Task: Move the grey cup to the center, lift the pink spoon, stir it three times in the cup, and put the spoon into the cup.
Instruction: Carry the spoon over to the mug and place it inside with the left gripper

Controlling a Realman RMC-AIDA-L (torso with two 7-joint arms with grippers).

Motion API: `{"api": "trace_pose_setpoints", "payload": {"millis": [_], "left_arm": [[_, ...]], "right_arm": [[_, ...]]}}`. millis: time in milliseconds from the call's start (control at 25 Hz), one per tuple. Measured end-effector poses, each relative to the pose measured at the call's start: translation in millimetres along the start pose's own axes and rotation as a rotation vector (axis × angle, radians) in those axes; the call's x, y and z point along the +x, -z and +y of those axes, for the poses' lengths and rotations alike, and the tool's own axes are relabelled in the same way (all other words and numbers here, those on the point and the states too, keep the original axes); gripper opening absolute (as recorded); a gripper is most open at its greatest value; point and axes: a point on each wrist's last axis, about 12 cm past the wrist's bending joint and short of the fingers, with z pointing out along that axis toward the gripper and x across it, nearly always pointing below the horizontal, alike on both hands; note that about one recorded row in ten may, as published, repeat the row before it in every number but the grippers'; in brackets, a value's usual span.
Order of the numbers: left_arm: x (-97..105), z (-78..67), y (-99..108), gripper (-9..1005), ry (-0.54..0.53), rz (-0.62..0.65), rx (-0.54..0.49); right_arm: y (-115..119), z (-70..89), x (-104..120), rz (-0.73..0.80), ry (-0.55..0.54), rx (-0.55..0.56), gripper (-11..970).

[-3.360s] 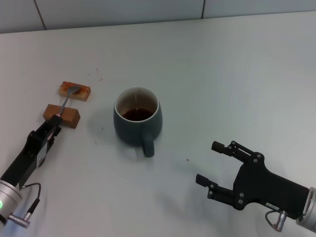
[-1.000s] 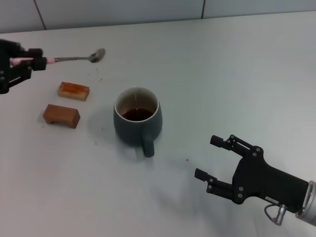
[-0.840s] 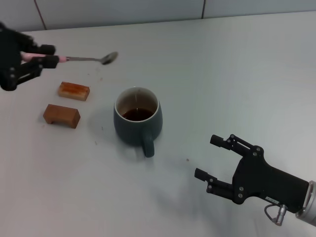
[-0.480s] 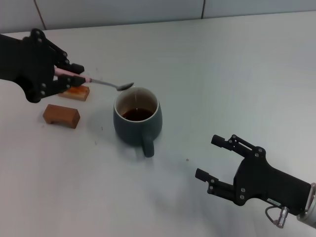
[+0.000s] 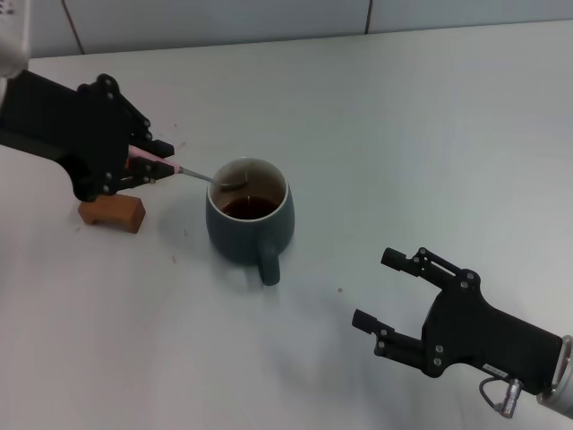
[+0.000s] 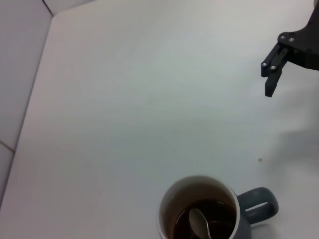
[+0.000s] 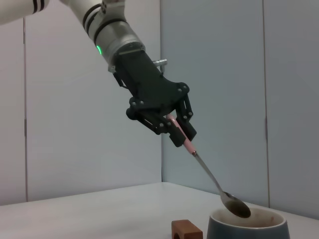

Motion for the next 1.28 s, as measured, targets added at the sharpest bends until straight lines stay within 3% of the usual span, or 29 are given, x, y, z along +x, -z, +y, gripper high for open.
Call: {"api": "trace_pose_setpoints", "payload": {"millis": [440,520,760,960,1280], "left_arm": [[-15,11.0,-18,134,-0.054,0.076,0.010],[-24,15.4,-32,135,-0.084,0.118,0.017],[-32,16.4,-43,135,-0.112,0.142,0.027],[-39,9.0,-47,141,-0.138,0.153,0.071],[-34,3.3,-43,151,-0.114,0.179,0.082]], "right_arm": [[1,2.2,1,0.003,-0.002,-0.005,792],[1,2.5,1,0.004,-0.003,-0.004,793],[4,4.4,2,0.007,-0.008,0.001,793],[5,5.3,3,0.008,-0.010,0.001,793],[5,5.5,3,0.011,-0.008,0.000,793]]}}
